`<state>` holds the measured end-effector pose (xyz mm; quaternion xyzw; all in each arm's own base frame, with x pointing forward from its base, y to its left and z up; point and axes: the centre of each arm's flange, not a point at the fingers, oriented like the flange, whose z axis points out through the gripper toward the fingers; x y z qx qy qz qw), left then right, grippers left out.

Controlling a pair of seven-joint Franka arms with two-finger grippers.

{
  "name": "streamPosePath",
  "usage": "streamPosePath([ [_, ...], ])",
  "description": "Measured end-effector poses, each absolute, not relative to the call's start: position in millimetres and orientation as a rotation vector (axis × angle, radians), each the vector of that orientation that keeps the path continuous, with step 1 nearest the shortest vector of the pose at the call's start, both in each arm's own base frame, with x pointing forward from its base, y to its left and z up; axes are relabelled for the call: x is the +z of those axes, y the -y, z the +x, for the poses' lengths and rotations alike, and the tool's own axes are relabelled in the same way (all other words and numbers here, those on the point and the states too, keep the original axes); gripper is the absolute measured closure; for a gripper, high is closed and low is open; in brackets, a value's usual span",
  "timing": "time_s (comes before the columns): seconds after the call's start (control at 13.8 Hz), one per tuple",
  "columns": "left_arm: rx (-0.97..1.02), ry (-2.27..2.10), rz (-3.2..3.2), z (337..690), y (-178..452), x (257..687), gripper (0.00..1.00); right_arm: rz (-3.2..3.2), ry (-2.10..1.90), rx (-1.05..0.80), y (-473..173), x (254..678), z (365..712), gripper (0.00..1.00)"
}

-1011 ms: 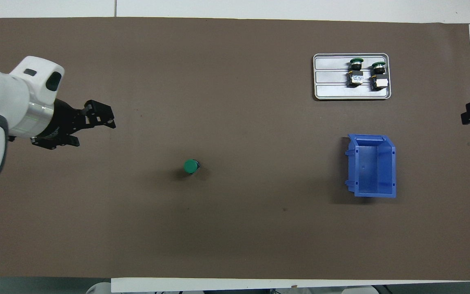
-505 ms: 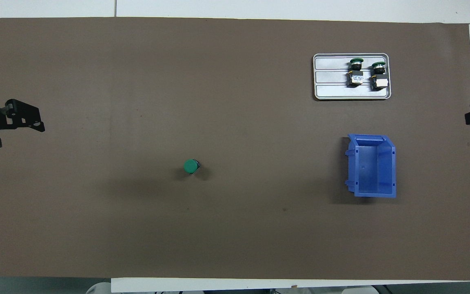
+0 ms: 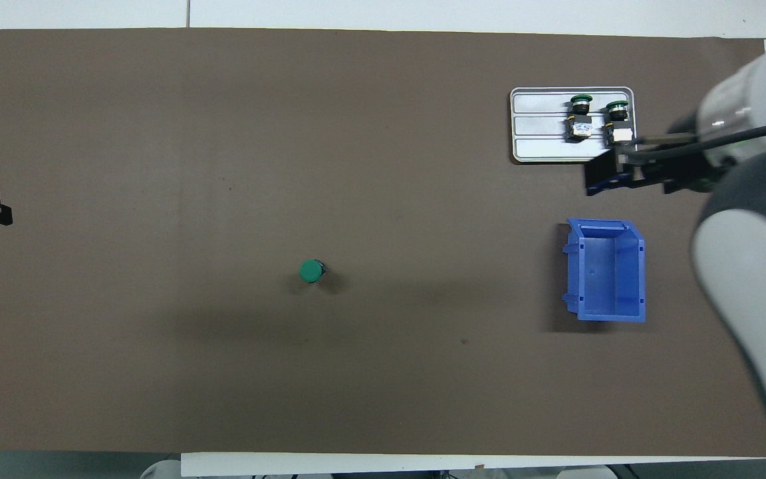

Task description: Place and press button with both arms

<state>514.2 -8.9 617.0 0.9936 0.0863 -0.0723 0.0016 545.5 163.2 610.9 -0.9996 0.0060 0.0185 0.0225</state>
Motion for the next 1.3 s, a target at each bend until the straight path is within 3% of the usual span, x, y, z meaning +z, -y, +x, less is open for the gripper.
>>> streamPosePath([
  [0.58,-0.233,-0.209,3.131,512.8,38.4,615.7,0.0,-3.019,-0.638,0.018,-485.9,440.5,527.4,0.01],
  [0.79,-0.233,-0.193,3.133,512.3,44.7,615.7,0.0,-2.954,-0.824,-0.002,-525.7,396.7,514.8,0.01],
  [1.08,-0.233,-0.218,3.13,512.9,36.6,615.8,0.0,-2.933,-0.89,0.037,-527.4,351.5,505.0,0.01],
  [1.3,-0.233,-0.242,3.126,513.4,28.5,615.8,0.0,-2.948,-0.889,0.066,-524.0,342.8,494.2,0.01],
])
